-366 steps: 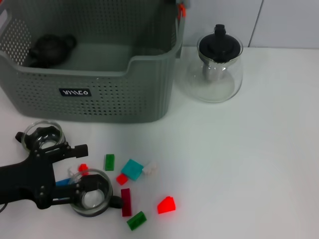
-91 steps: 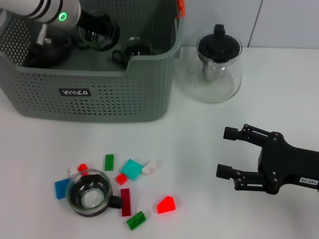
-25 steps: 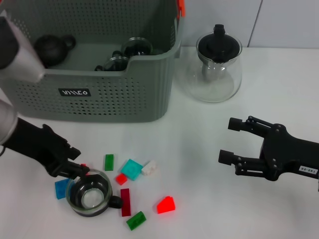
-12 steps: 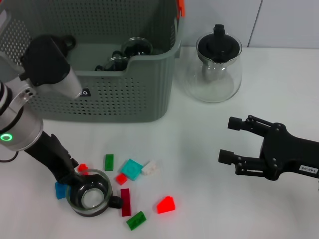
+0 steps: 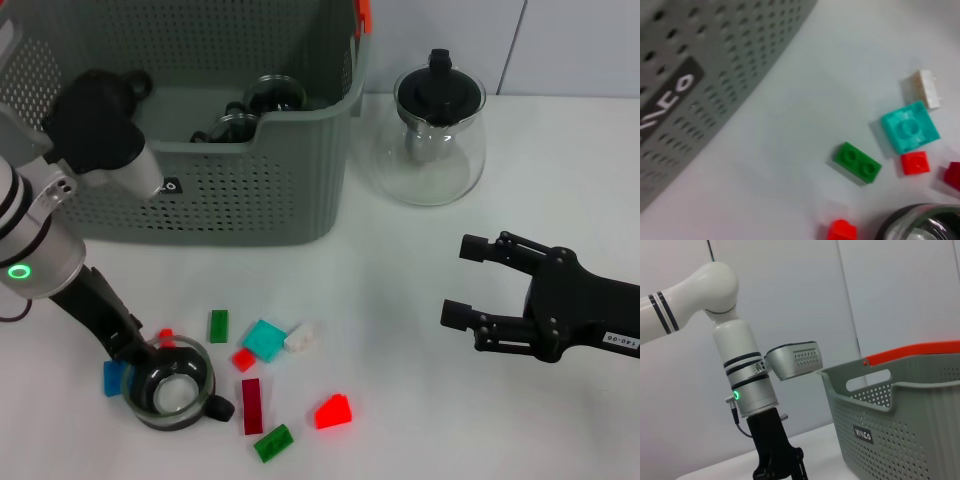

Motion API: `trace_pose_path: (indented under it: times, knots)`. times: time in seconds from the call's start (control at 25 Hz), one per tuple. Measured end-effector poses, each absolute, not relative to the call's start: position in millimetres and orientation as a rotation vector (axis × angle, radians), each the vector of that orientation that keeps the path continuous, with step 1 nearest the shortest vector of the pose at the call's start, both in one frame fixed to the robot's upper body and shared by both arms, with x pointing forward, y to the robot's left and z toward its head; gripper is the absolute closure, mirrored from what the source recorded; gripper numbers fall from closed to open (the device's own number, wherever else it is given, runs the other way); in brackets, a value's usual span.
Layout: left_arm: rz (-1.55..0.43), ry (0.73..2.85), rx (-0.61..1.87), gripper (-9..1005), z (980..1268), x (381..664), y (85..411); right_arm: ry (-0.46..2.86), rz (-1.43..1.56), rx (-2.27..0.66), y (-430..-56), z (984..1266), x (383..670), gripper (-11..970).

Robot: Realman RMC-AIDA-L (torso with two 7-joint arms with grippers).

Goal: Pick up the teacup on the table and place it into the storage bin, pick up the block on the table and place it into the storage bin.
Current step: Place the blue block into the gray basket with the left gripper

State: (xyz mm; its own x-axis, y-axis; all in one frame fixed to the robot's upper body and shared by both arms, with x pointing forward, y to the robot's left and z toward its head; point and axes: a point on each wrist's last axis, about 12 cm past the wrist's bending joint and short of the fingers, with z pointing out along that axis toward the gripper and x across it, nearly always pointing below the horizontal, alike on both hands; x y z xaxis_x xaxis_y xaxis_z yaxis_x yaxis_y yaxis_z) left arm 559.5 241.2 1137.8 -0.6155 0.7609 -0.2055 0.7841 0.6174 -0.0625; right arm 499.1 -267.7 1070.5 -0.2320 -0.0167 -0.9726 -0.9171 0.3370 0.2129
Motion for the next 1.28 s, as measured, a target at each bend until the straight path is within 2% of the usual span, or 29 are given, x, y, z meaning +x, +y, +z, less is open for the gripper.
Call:
trace_pose_path:
  times: [1.04, 1.16, 1.28]
  knots:
    - [-0.205, 2.748, 1.266, 658, 1129.8, 560.9, 241.0, 1.57, 1.102, -0.856, -268.9, 1066.5, 494.6, 14]
    - [-0.217, 2.756, 1.268, 880, 1131.2, 561.0, 241.4, 1.57, 1.101, -0.855, -269.2, 1066.5, 494.6, 14]
    - [-0.263, 2.754, 1.262, 918, 1135.7, 560.9, 243.2, 1.57, 1.1, -0.854, -269.4, 1066.6, 494.6, 14]
